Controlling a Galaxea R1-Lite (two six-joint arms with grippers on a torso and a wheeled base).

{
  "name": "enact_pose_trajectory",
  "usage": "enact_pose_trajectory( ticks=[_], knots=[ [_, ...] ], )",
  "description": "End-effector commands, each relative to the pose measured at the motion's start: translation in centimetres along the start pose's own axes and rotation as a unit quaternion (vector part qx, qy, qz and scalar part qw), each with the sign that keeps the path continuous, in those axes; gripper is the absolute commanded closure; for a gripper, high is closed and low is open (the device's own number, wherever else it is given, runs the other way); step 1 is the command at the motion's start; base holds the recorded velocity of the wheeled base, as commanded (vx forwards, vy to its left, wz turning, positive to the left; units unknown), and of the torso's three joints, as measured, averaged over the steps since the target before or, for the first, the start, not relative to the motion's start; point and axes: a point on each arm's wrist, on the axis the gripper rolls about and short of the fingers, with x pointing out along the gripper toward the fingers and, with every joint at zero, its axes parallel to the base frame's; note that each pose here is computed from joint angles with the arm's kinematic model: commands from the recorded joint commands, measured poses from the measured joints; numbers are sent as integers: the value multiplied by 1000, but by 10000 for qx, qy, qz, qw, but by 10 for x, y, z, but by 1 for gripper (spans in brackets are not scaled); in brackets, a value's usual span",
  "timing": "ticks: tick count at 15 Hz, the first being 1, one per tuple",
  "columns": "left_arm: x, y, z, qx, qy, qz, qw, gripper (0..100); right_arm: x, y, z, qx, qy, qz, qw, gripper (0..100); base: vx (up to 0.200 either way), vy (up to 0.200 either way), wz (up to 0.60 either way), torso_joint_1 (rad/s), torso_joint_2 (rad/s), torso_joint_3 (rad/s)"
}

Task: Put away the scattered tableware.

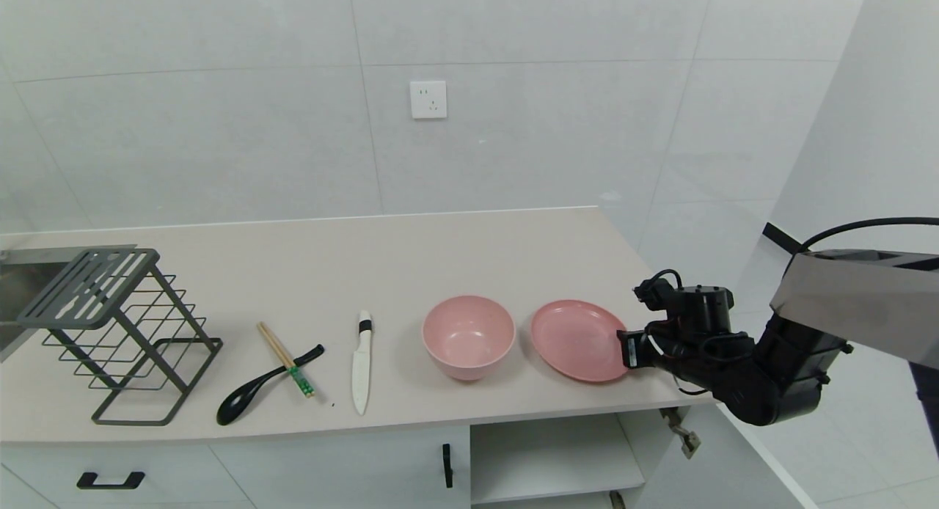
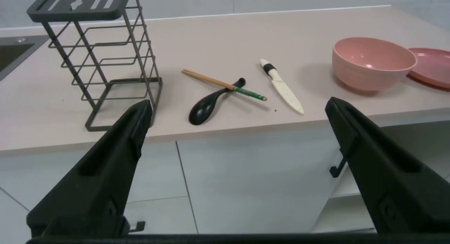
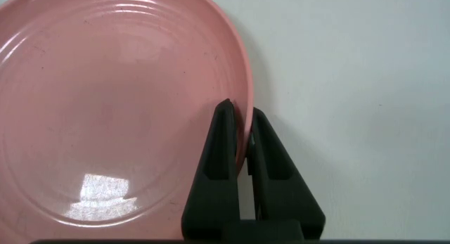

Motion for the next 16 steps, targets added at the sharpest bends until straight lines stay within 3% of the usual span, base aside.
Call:
enact_pose_trajectory(
  ticks=[1, 4, 8, 12, 16],
  knots=[
    [0, 0, 0, 0, 1, 2, 10000, 0, -5, 1, 10, 77, -249, 12, 9997, 100, 0, 0, 0, 0, 0, 0],
    [0, 0, 0, -8, 8, 2, 10000, 0, -24, 6, 36, 356, -1013, 142, 9941, 100, 0, 0, 0, 0, 0, 0],
    [0, 0, 0, -8, 8, 2, 10000, 0, -56, 9, 38, 799, -1539, 324, 9843, 100, 0, 0, 0, 0, 0, 0],
    [0, 0, 0, -8, 9, 9, 10000, 0, -95, 31, 13, 830, -1739, 756, 9783, 100, 0, 0, 0, 0, 0, 0],
    [0, 0, 0, -8, 9, 9, 10000, 0, -122, 35, 32, 790, -2192, 869, 9686, 100, 0, 0, 0, 0, 0, 0]
  ],
)
